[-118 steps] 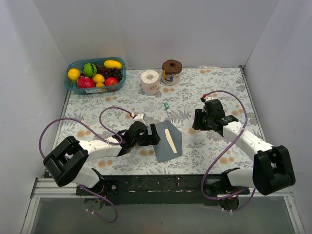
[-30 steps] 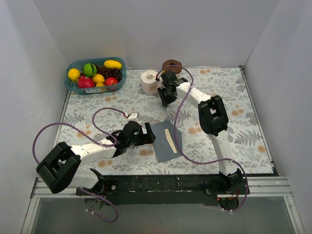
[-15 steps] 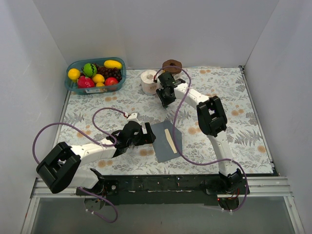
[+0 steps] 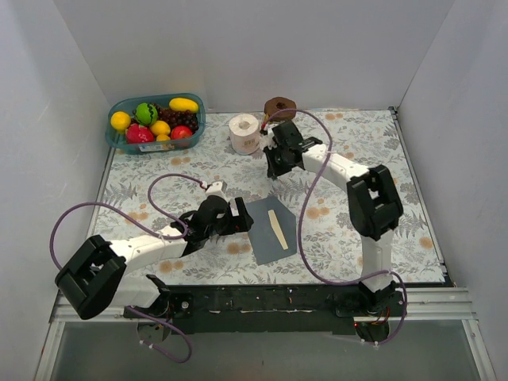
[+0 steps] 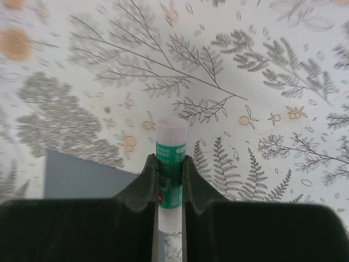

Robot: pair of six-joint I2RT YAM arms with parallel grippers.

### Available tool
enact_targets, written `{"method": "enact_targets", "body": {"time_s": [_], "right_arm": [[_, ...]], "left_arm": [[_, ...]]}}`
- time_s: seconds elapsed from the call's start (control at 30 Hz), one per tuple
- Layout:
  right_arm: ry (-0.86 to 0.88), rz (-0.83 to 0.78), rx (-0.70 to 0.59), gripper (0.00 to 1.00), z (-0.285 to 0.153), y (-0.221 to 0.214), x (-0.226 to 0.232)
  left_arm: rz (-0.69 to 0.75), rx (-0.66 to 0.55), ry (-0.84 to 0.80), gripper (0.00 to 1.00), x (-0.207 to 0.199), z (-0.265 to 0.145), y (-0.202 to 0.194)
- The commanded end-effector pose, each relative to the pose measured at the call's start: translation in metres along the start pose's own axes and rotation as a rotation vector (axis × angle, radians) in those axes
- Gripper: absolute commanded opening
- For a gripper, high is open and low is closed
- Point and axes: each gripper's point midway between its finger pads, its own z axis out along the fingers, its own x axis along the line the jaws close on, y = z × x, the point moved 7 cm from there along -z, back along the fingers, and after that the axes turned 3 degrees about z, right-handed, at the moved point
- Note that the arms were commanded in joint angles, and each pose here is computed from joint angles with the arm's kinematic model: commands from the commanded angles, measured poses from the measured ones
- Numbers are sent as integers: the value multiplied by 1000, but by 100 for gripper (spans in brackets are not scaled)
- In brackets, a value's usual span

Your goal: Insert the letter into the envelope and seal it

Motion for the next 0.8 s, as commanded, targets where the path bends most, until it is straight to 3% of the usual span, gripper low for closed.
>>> {"method": "enact_targets", "body": {"time_s": [0.0, 0.13, 0.4, 0.5, 0.77], "right_arm": [[126, 22, -447, 1, -95, 69, 25], [225, 69, -554, 1, -142, 59, 37], [537, 209, -578, 1, -167, -8, 62], [612, 262, -578, 1, -174, -22, 68], [733, 307, -589, 1, -190, -35, 77]], "left_arm": [[3, -116, -70, 90, -24, -14, 39], [28, -174, -167, 92, -47, -26, 63], [28, -284, -425, 92, -91, -57, 98], [31, -286, -498, 91, -101, -61, 101], [36, -209, -504, 88, -104, -43, 92]]}}
